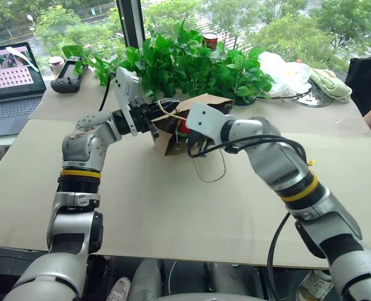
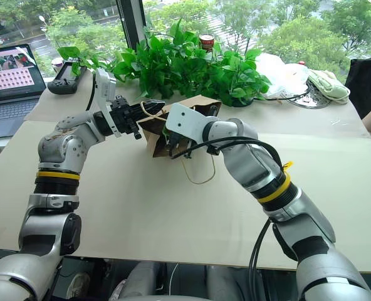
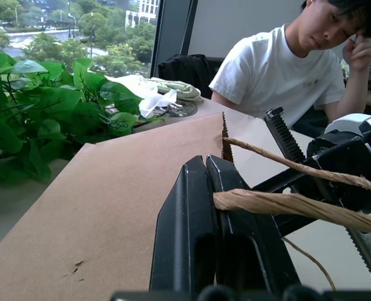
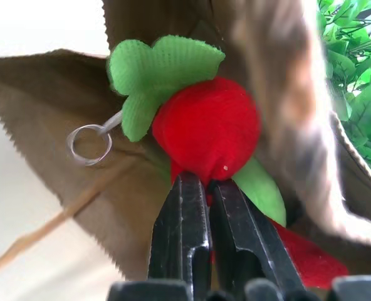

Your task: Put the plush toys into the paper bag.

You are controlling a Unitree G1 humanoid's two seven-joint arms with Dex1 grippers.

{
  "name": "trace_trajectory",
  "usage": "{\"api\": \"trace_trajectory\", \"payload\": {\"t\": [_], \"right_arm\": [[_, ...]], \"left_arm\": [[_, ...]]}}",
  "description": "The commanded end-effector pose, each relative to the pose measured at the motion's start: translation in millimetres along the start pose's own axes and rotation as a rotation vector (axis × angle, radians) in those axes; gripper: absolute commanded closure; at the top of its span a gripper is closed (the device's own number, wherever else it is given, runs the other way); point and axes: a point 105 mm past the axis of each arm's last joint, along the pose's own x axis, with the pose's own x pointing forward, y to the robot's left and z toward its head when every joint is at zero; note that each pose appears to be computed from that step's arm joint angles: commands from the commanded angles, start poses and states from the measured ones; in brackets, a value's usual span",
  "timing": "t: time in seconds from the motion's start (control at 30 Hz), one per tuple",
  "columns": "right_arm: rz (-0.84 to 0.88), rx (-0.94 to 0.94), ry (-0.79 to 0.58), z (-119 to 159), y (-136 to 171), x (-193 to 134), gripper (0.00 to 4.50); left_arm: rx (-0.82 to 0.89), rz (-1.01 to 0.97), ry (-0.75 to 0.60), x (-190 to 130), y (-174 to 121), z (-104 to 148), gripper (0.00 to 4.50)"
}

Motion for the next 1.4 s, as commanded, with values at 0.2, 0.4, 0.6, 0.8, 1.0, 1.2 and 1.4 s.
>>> {"api": "trace_trajectory", "payload": {"t": [0.2,0.4,0.6,0.8,1.0,1.2,1.4], "right_arm": [[-0.078,0.062,-0.044,12.4,-21.5,-19.0,0.79],[-0.094,0.262,-0.061,-2.5,-25.2,-59.3,0.54],[0.003,0.480,-0.072,-12.3,13.3,-82.4,0.54],[0.083,0.617,-0.058,-10.7,55.1,-66.0,0.54],[0.078,0.663,-0.005,-21.4,73.4,-39.4,0.54],[0.047,0.680,-0.009,-25.4,73.5,-23.1,0.54],[0.046,0.689,-0.033,-24.0,74.4,-18.8,1.64]], "left_arm": [[0.039,-0.022,-0.035,3.0,-3.9,15.5,4.50],[0.035,-0.020,-0.040,3.5,-3.7,15.0,4.50],[0.028,-0.021,-0.039,4.4,-3.9,12.7,4.50],[0.025,-0.025,-0.035,5.3,-4.2,11.0,4.50],[0.028,-0.028,-0.034,6.3,-4.6,12.7,4.50],[0.031,-0.028,-0.033,6.2,-4.4,13.5,4.50],[0.035,-0.025,-0.034,5.6,-4.1,14.5,4.50]]}}
